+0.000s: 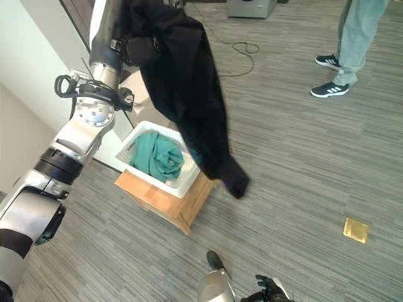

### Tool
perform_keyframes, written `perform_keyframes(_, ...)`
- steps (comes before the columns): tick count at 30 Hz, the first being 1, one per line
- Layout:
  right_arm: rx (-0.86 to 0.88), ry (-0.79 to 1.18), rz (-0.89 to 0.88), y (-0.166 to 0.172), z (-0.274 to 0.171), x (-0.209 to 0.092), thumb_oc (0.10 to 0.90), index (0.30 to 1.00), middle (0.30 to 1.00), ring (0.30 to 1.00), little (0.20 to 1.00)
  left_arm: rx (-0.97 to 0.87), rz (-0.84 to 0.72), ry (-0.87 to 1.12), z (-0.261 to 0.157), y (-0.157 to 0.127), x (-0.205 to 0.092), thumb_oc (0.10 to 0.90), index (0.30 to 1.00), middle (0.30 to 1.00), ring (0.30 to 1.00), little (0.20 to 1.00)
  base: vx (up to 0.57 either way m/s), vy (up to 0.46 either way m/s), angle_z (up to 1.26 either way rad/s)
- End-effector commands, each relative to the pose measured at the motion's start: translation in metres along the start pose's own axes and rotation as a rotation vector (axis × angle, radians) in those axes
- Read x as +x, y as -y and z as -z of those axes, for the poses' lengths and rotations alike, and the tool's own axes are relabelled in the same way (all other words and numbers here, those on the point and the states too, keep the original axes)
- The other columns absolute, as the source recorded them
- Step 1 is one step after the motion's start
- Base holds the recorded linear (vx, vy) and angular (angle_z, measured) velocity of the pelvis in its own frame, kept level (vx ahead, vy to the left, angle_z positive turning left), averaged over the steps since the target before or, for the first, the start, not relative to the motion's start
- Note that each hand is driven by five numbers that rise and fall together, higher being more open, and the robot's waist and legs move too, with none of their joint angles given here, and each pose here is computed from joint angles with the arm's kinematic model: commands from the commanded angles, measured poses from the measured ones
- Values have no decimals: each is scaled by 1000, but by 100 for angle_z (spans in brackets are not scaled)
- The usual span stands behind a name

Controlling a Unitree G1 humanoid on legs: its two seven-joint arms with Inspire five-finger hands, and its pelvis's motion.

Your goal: Pick up bed clothes into laundry basket.

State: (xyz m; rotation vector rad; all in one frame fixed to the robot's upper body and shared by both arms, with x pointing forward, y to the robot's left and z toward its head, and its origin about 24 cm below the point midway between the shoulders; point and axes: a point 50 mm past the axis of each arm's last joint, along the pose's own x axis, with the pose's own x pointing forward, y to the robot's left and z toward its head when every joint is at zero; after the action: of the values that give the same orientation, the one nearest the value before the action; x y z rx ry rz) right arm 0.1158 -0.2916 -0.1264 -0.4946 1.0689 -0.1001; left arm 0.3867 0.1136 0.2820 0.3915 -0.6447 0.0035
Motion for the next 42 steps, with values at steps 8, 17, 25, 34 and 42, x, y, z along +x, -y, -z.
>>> perform_keyframes(8,-12,-75,44,8,32,-8,800,900,900,900,900,99,-214,8,-18,-65,33,400,300,300,300,300,11,-34,2)
perform_keyframes(17,10,-113,27,-7,44,-10,800,900,900,900,900,401,-254,2,-10,-81,31,400,300,300,300,300,17,-32,1)
perform_keyframes(25,3,-161,2,-17,51,-10,800,900,900,900,900,558,-362,35,-29,-121,38,400,300,300,300,300,10,-9,-4)
perform_keyframes(34,23,-199,-5,-19,58,-11,800,900,900,900,900,678,-466,135,-68,-162,41,400,300,300,300,300,25,-7,-12)
perform_keyframes(42,6,-139,-8,-18,43,-7,800,900,900,900,900,694,-409,8,-34,-158,35,400,300,300,300,300,4,-1,2)
